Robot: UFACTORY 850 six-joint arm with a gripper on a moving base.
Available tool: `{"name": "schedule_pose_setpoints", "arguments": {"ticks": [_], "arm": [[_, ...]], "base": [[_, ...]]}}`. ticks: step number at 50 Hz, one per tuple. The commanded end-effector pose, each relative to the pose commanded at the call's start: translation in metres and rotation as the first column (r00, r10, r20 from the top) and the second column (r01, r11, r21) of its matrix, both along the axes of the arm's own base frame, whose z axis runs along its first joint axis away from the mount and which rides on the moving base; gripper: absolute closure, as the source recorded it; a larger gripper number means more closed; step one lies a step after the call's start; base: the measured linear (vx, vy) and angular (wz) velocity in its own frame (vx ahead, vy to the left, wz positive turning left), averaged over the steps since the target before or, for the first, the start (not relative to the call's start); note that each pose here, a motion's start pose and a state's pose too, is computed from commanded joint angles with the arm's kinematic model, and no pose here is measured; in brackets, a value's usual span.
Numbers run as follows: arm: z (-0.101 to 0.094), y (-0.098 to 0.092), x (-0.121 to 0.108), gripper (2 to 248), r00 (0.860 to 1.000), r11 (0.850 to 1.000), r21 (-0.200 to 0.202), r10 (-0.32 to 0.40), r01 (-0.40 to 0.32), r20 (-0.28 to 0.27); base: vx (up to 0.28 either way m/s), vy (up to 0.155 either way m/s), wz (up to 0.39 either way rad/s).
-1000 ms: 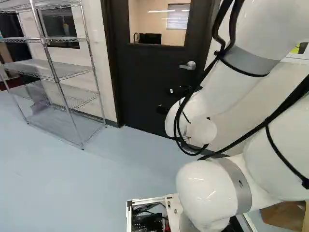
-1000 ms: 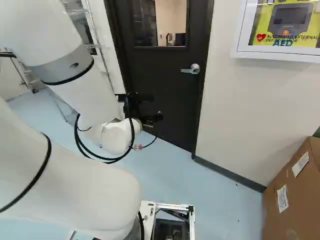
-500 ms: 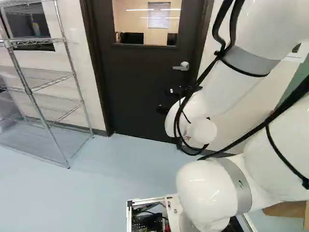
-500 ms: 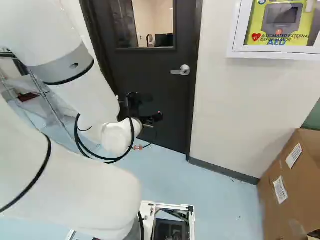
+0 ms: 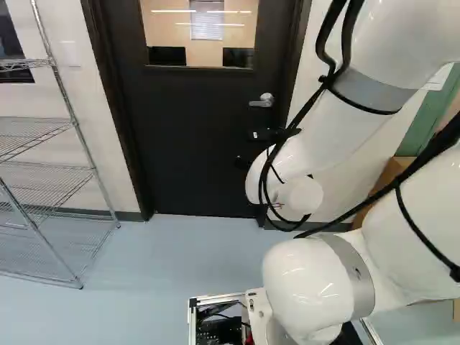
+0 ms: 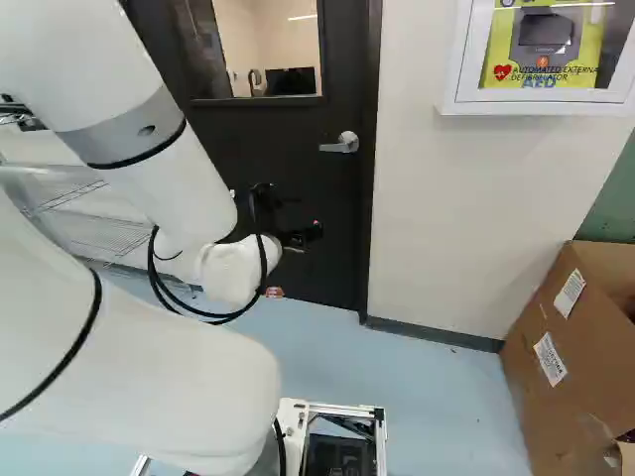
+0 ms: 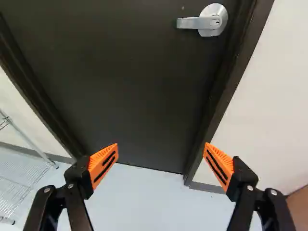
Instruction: Open the door and move inside
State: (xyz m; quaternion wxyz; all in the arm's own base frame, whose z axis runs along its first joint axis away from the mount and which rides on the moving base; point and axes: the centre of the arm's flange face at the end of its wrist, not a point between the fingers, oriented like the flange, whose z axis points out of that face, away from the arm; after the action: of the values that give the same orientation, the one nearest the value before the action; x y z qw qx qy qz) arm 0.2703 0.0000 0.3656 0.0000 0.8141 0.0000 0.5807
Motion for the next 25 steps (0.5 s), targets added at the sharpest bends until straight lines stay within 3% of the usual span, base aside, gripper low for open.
{"name": "schedule_pose_setpoints", "arguments": {"ticks": [25], "arm": [[0.0000, 0.0000, 0.0000, 3, 1.000, 1.000, 0.000, 0.000, 0.000, 0.000]], "base": [[0.155, 0.118, -0.305]]}}
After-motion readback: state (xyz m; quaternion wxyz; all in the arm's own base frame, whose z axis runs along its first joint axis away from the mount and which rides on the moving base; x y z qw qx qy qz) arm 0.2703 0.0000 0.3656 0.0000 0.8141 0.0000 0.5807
